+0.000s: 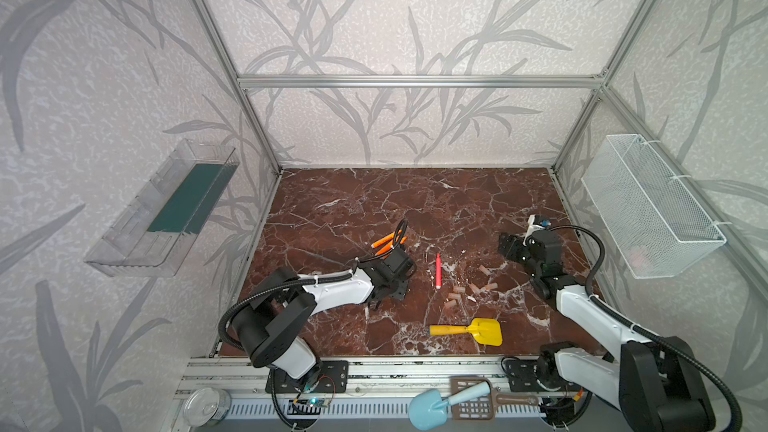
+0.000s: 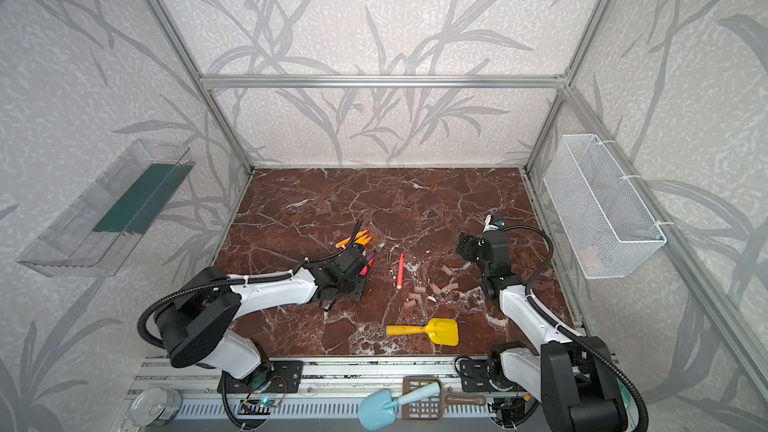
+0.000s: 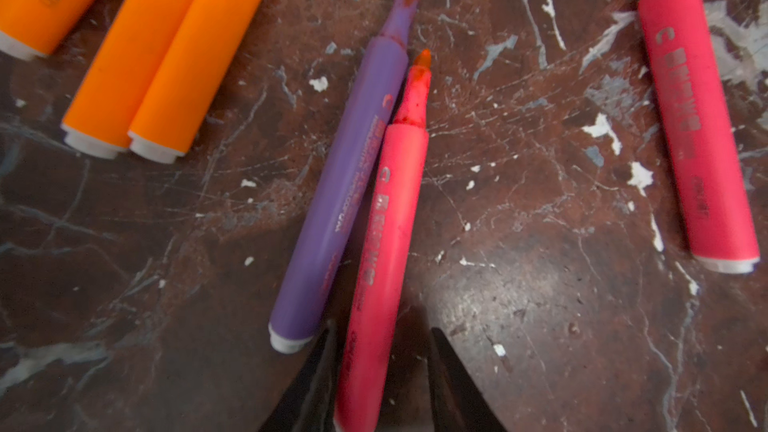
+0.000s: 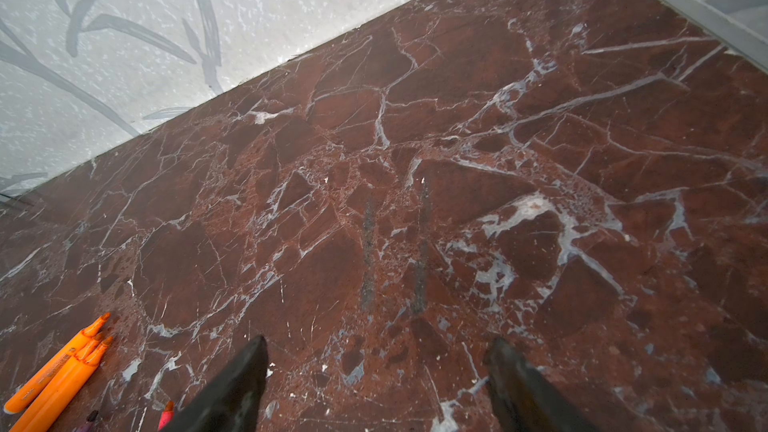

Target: Insert the pens into the pen caps

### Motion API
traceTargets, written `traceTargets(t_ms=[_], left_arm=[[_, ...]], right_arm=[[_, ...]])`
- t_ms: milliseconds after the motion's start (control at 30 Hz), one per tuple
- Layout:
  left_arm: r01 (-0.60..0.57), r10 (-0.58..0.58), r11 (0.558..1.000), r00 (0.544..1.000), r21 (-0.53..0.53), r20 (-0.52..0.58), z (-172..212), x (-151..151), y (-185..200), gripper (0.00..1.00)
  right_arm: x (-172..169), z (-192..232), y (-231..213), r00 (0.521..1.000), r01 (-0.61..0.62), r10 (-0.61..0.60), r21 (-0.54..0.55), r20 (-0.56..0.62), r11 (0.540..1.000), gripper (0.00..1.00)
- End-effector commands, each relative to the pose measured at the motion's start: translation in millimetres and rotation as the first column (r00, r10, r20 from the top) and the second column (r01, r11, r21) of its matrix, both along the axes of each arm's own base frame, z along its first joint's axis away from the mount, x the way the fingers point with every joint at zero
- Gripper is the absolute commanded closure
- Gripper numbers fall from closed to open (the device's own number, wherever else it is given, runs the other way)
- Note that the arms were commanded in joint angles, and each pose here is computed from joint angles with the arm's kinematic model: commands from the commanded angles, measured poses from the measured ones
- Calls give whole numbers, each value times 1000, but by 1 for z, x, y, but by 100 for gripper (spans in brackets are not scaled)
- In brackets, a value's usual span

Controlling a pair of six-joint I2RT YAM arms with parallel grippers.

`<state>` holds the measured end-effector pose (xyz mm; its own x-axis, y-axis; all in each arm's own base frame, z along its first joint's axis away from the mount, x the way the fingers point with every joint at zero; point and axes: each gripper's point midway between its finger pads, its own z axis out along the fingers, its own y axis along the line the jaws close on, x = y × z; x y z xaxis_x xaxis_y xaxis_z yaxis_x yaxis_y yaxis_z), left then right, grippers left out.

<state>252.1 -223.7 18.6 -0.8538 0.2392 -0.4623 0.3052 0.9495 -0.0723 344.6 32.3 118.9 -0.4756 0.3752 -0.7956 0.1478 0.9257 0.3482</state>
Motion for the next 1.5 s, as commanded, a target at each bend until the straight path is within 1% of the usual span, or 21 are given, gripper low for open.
traceTargets(t_ms=[0,67,167,233,400,500,633,667,767,867,1033,1167,1233,1300,1400,1467], left_arm=[[4,-3,1000,1000,23,-10,-4,0,0,63],[6,-5,1000,1000,30,-11,-6,-1,1,66],[10,-9,999,1000,37,-13,-8,-2,2,75],[14,-14,999,1000,35,-8,-7,-1,2,79],[29,-29,999,1000,21,10,0,2,-2,85],[68,-67,997,997,-39,29,14,2,-14,86],[118,-105,984,990,-134,99,50,6,-29,88],[126,-107,980,987,-153,123,60,6,-30,88],[166,-122,961,973,-222,197,90,6,-35,87],[212,-138,933,957,-290,256,113,1,-40,87],[263,-143,890,937,-373,320,129,-7,-45,87],[300,-158,858,926,-416,343,139,-15,-47,84],[299,-153,856,925,-421,347,141,-16,-46,83],[298,-153,855,926,-423,344,141,-17,-45,83],[302,-155,849,927,-434,341,140,-19,-46,83],[308,-158,843,926,-441,344,141,-19,-48,83]], right_arm=[[4,11,0,1000,-1,0,3,22,1000,19],[4,12,0,1000,1,-1,3,24,1000,19],[0,13,0,1000,2,-3,9,20,1000,19],[-2,13,4,1000,-13,12,28,13,1000,19],[-11,10,32,993,-113,116,145,-12,983,22],[-15,17,53,985,-167,170,200,1,966,24],[-27,34,86,976,-219,214,213,48,952,26],[-31,39,96,973,-232,222,232,69,945,26],[-45,50,130,957,-288,257,317,137,904,29],[-58,63,168,925,-378,320,395,207,837,32],[-66,76,216,880,-474,416,488,230,733,45],[-67,82,252,828,-553,496,528,261,644,46],[-67,85,267,807,-579,529,527,263,622,47],[-68,87,278,794,-594,548,523,262,611,47],[-68,88,287,787,-603,555,523,268,602,47],[-67,87,289,790,-600,554,518,263,610,47]])
